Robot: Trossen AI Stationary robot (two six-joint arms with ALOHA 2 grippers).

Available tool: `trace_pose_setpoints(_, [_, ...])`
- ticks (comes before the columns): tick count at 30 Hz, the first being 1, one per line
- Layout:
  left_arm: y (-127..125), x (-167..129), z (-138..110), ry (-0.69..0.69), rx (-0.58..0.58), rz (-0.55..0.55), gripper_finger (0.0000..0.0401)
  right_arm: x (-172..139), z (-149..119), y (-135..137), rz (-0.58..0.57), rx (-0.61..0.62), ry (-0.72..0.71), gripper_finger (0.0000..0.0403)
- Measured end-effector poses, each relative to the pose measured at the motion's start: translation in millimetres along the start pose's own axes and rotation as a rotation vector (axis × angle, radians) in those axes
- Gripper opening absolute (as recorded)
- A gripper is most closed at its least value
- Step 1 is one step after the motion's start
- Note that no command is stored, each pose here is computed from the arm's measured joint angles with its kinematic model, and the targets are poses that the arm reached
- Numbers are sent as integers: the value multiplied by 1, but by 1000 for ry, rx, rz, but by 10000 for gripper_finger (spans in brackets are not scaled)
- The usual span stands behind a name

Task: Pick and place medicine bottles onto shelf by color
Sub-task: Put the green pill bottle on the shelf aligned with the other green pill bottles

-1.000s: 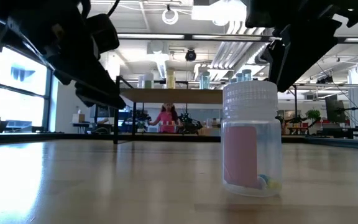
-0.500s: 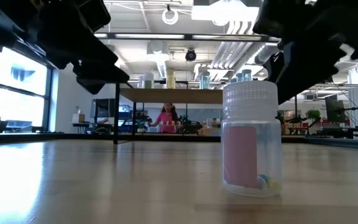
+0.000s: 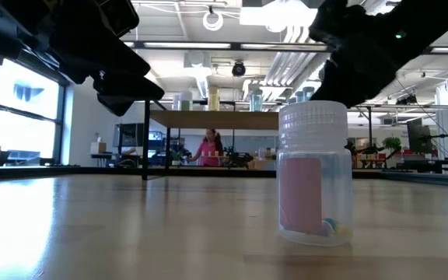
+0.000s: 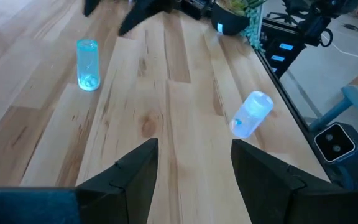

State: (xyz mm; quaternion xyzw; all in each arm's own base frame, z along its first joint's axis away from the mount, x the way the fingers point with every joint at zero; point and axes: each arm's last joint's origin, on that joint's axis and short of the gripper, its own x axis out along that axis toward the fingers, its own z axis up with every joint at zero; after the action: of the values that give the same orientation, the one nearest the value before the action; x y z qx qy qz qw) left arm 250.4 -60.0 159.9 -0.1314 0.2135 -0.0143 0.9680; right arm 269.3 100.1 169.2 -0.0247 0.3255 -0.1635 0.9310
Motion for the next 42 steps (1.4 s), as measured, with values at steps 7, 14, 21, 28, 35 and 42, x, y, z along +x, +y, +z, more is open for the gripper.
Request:
trace_pose_setpoints(7, [0, 0, 0, 1, 0, 0, 191, 9, 7, -12, -29, 95, -14, 177])
trace_pose_setpoints(14, [0, 0, 0, 1, 0, 1, 191, 13, 8, -16, 9, 154, 11, 177])
trace_pose_setpoints(21, [0, 0, 0, 1, 0, 1, 193, 18, 4, -13, 15, 145, 30, 177])
trace_pose_setpoints(28, [0, 0, 0, 2, 1, 1, 193, 33, -4, -11, -2, 116, 57, 177])
trace_pose_setpoints(35, [0, 0, 0, 2, 11, 1, 193, 35, -5, -14, 4, 157, 77, 177])
trace_pose_setpoints(42, [0, 0, 0, 2, 11, 1, 193, 38, -7, -16, 10, 181, 109, 176])
